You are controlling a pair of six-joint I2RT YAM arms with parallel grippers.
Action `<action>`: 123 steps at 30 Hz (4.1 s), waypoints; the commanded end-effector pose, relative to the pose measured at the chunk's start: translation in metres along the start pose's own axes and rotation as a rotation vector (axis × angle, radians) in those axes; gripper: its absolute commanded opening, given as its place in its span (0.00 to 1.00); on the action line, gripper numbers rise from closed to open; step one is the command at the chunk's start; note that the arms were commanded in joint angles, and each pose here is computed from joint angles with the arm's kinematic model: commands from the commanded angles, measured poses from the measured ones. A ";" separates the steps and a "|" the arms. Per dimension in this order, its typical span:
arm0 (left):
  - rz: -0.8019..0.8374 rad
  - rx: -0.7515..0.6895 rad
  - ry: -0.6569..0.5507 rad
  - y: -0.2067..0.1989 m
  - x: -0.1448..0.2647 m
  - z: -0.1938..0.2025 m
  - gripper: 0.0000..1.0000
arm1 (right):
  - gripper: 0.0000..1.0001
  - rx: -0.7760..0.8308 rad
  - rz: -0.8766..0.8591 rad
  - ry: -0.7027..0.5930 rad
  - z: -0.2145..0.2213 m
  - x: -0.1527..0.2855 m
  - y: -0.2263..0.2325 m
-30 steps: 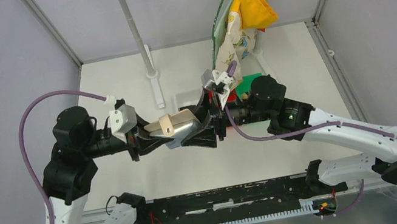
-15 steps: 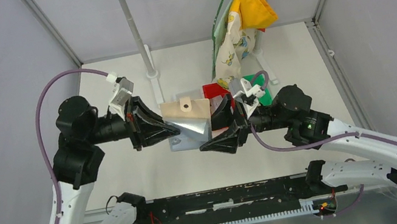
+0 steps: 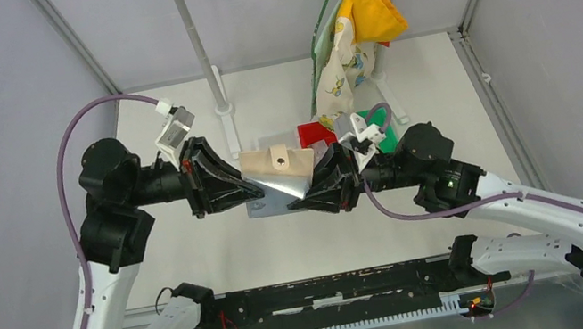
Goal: Take the credit cards out of the card holder
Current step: Remove the credit card from the card holder.
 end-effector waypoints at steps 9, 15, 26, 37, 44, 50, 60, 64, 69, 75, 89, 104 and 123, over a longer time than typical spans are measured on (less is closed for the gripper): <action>-0.059 -0.213 0.104 0.003 0.013 0.020 0.98 | 0.00 -0.047 0.073 -0.184 -0.058 -0.009 -0.010; -0.145 -0.613 0.134 0.012 0.028 0.026 1.00 | 0.00 -0.183 0.086 -0.049 -0.038 -0.024 -0.018; -0.241 -0.729 0.139 0.026 0.035 0.018 0.80 | 0.00 -0.261 0.007 0.086 -0.013 -0.038 -0.012; -0.238 -0.754 0.207 0.030 0.041 0.041 0.96 | 0.00 -0.337 0.079 0.195 0.006 -0.039 -0.029; -0.362 -0.952 0.195 0.043 0.055 0.039 0.98 | 0.00 -0.495 0.193 0.280 0.032 -0.035 -0.049; -0.417 -1.105 0.197 0.059 0.060 0.045 0.89 | 0.00 -0.594 0.235 0.334 0.057 -0.037 -0.055; -0.443 -1.216 0.261 0.075 0.067 0.064 0.89 | 0.00 -0.675 0.268 0.318 0.061 -0.049 -0.064; -0.485 -1.252 0.235 0.079 0.069 0.057 0.80 | 0.00 -0.690 0.267 0.315 0.064 -0.052 -0.065; -0.453 -1.283 0.250 0.080 0.068 0.069 0.80 | 0.00 -0.725 0.269 0.293 0.064 -0.058 -0.068; -0.462 -1.321 0.290 0.083 0.072 0.075 0.81 | 0.00 -0.746 0.295 0.273 0.063 -0.061 -0.073; -0.705 -1.507 0.198 0.098 0.089 0.037 0.65 | 0.00 -0.797 0.216 0.260 0.068 -0.079 -0.058; -0.257 -0.749 0.368 0.070 0.048 0.076 0.04 | 0.04 -0.653 0.014 0.235 0.055 -0.064 -0.026; -0.077 -0.443 0.132 0.010 0.018 0.019 0.02 | 0.54 -0.377 0.017 0.175 0.034 -0.039 -0.029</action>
Point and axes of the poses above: each gripper's point midway between its finger pads, its own x axis back along the fingers, its own y axis along the line the jaws close on, z = x × y, the point moved 1 cm from there along x, back along the fingers, and after that the axes turned 1 degree about x, right-handed, at the moved point
